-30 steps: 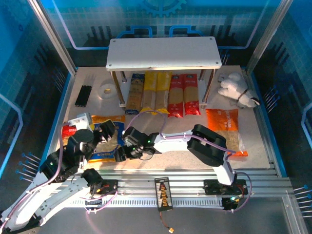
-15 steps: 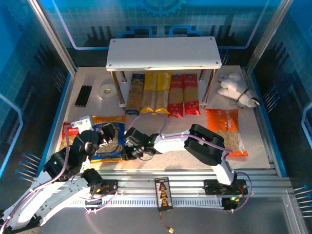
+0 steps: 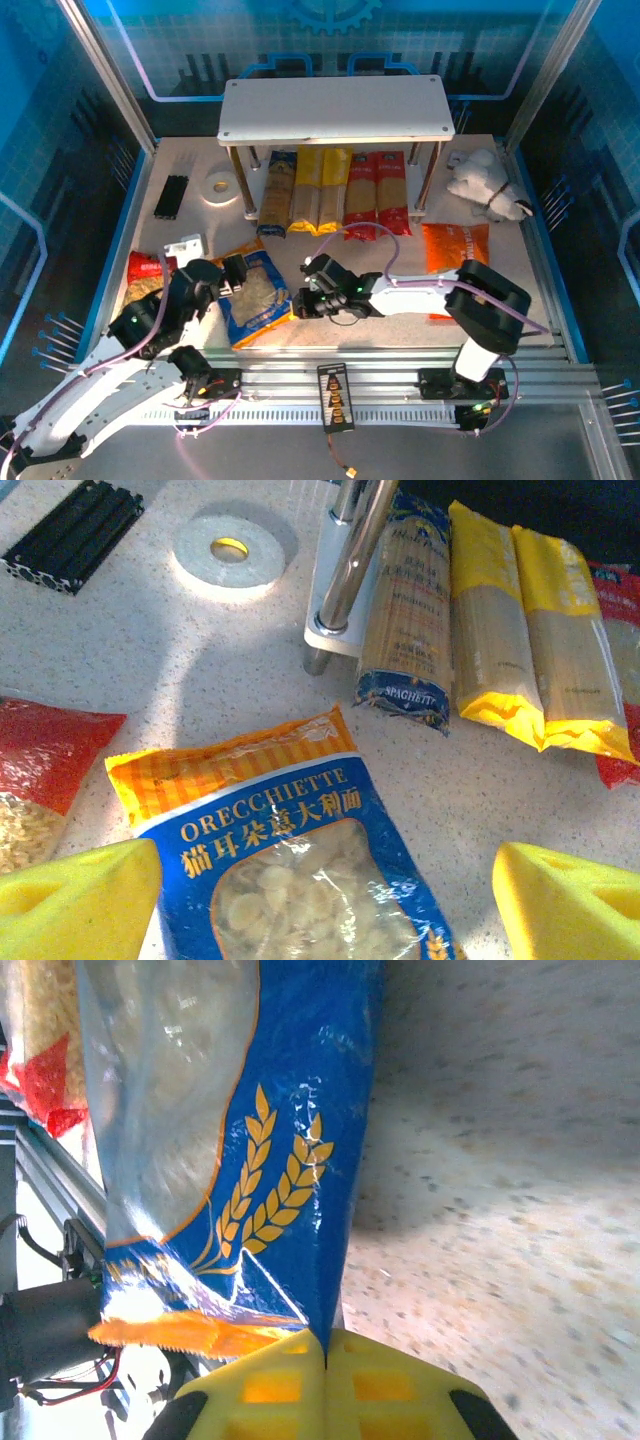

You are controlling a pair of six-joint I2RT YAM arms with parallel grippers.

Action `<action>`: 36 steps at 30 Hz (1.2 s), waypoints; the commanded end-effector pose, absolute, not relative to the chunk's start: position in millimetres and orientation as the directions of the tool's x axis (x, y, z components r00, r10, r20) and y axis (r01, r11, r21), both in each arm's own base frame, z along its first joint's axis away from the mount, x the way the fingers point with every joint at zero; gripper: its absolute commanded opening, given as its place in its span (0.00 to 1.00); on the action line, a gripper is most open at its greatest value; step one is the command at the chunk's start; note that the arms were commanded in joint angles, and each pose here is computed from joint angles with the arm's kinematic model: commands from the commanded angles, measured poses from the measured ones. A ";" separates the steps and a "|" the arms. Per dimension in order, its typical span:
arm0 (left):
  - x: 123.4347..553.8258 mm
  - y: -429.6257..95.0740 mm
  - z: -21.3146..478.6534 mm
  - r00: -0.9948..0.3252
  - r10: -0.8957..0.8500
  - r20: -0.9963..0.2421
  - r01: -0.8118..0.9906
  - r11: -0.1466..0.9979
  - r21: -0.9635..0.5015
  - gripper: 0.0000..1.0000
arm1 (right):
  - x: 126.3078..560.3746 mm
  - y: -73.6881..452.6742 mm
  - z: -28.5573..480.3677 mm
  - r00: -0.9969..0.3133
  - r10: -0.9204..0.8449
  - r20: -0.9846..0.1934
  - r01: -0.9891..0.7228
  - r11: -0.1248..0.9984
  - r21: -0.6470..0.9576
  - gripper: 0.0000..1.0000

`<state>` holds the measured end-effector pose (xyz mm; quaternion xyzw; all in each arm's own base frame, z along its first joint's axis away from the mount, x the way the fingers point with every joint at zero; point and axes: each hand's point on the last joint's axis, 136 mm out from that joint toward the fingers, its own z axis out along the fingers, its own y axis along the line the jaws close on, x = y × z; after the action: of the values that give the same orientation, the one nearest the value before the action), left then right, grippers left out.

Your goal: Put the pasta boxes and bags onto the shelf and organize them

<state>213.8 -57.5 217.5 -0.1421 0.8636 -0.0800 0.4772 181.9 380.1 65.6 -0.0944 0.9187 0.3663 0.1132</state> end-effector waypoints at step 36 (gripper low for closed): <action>175.4 -141.3 55.1 -0.940 -0.091 -0.328 -0.033 0.983 -0.179 0.54 | 210.0 195.5 89.5 -0.900 0.142 -0.413 -0.084 0.872 0.482 0.00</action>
<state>178.5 -121.0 66.4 -0.0282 0.9801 -0.0488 0.1901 208.6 198.3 86.6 0.0171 0.9443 0.2490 0.2144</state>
